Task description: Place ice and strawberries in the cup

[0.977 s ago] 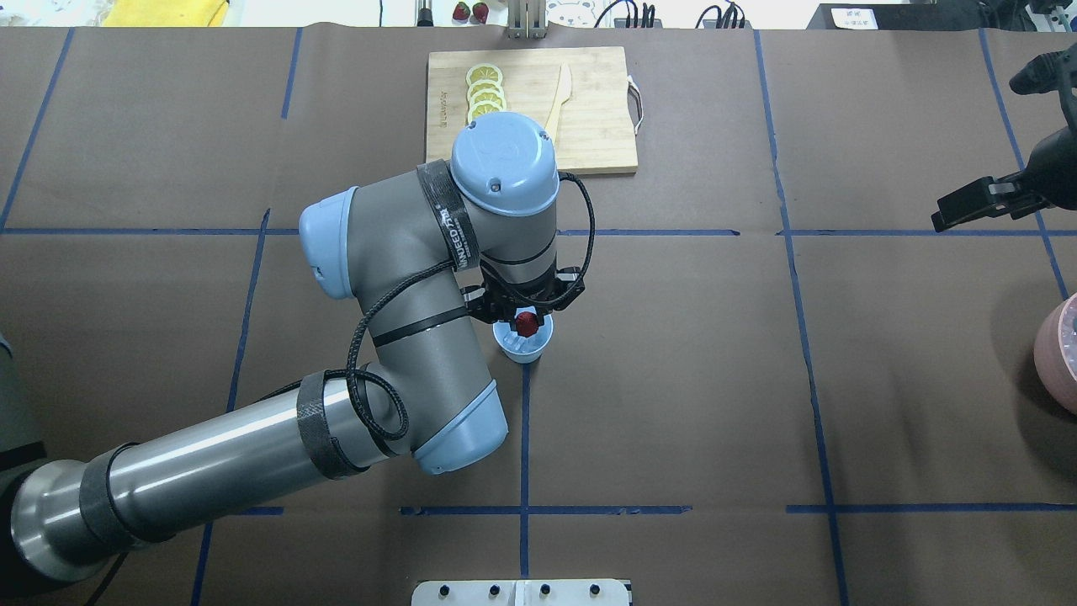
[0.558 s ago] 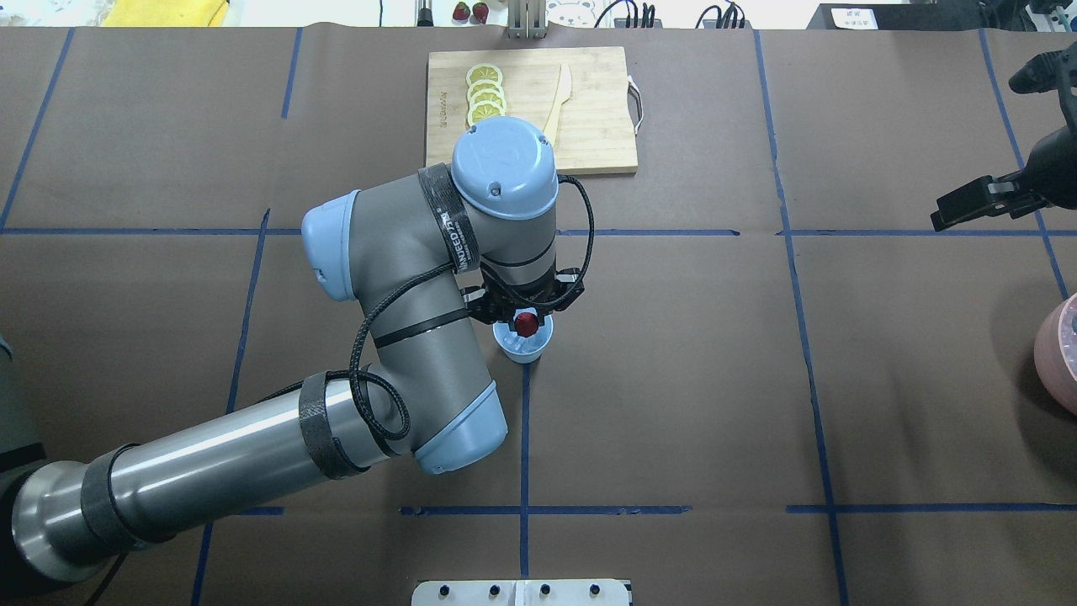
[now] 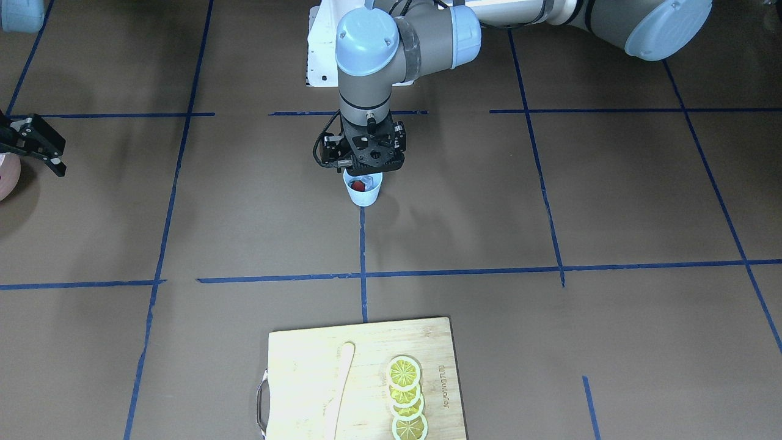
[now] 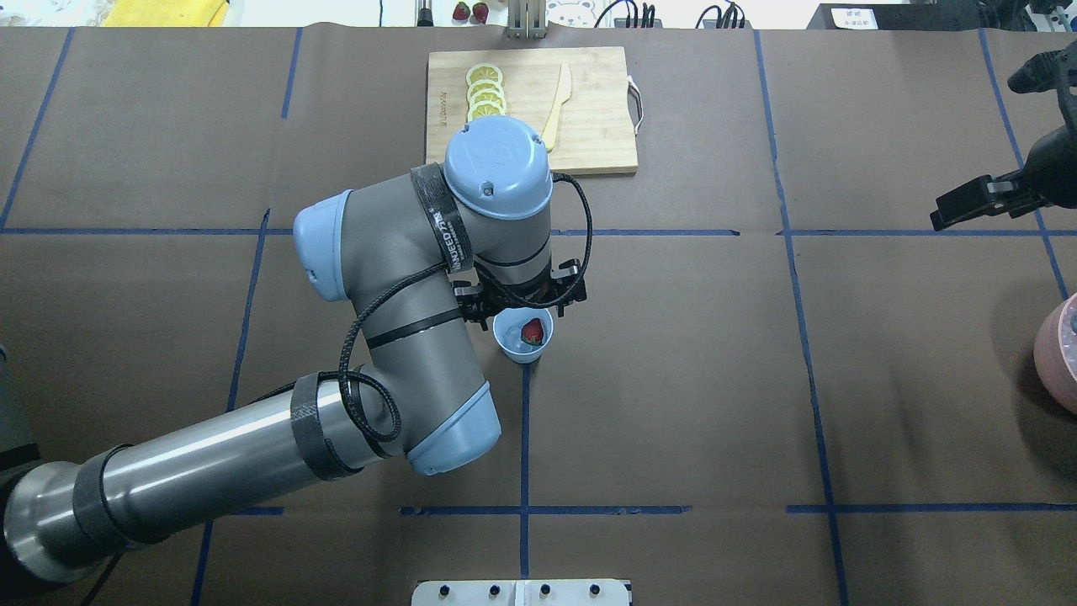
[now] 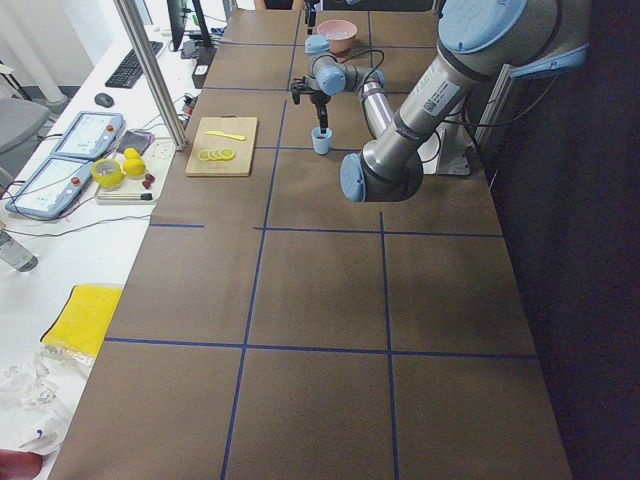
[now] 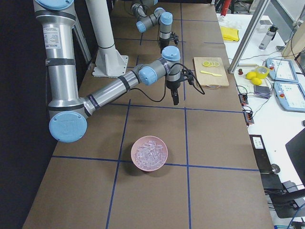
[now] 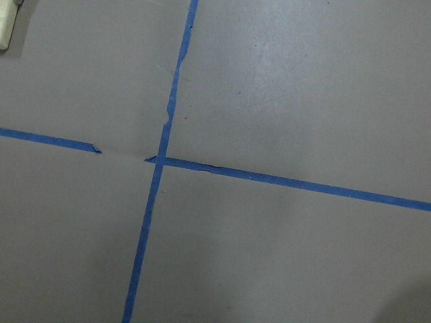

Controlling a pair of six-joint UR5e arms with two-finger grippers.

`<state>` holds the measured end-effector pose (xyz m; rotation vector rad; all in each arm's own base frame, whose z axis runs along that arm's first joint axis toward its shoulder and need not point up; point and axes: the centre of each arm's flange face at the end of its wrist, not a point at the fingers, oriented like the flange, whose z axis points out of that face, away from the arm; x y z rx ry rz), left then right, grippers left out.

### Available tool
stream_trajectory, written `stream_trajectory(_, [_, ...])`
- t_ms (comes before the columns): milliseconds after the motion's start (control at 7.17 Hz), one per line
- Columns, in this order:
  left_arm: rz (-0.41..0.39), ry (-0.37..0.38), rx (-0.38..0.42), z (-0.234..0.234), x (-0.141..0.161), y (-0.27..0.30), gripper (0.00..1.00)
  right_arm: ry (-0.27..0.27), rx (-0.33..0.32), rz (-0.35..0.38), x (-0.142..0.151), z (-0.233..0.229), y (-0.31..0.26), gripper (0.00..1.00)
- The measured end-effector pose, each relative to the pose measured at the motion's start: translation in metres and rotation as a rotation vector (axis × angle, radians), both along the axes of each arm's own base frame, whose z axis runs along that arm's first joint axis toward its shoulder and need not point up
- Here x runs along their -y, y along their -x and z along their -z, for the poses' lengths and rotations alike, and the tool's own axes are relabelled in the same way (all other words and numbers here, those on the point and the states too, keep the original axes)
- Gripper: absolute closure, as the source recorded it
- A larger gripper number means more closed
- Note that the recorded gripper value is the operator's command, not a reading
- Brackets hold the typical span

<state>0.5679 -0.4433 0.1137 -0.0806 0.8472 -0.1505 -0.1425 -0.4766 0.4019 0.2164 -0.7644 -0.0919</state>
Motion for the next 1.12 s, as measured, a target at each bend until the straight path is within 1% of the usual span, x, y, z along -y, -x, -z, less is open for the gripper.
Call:
stream_trajectory(140, [-0.013,-0.033,0.004,-0.011,0.002,0.026,0.00,-0.002,-0.002,0.002,0.002,-0.004,-0.005,0.00])
stream_trajectory(419, [-0.062,-0.121,0.061,-0.047,0.010,0.104,0.00,-0.002,0.001,0.029,0.010,-0.029,-0.035,0.00])
stream_trajectory(558, [-0.090,-0.169,0.097,-0.068,0.012,0.150,0.00,0.000,0.005,0.053,0.017,-0.056,-0.063,0.00])
stream_trajectory(698, [-0.119,-0.216,0.132,-0.089,0.014,0.199,0.00,0.009,0.025,0.074,0.026,-0.091,-0.096,0.00])
stream_trajectory(837, [-0.148,-0.247,0.165,-0.110,0.018,0.244,0.00,0.011,0.043,0.087,0.034,-0.129,-0.128,0.00])
stream_trajectory(977, [-0.183,-0.255,0.180,-0.133,0.027,0.287,0.00,0.011,0.050,0.089,0.038,-0.166,-0.157,0.00])
stream_trajectory(1116, [-0.215,-0.245,0.173,-0.161,0.039,0.333,0.00,0.029,0.065,0.071,0.036,-0.201,-0.186,0.00])
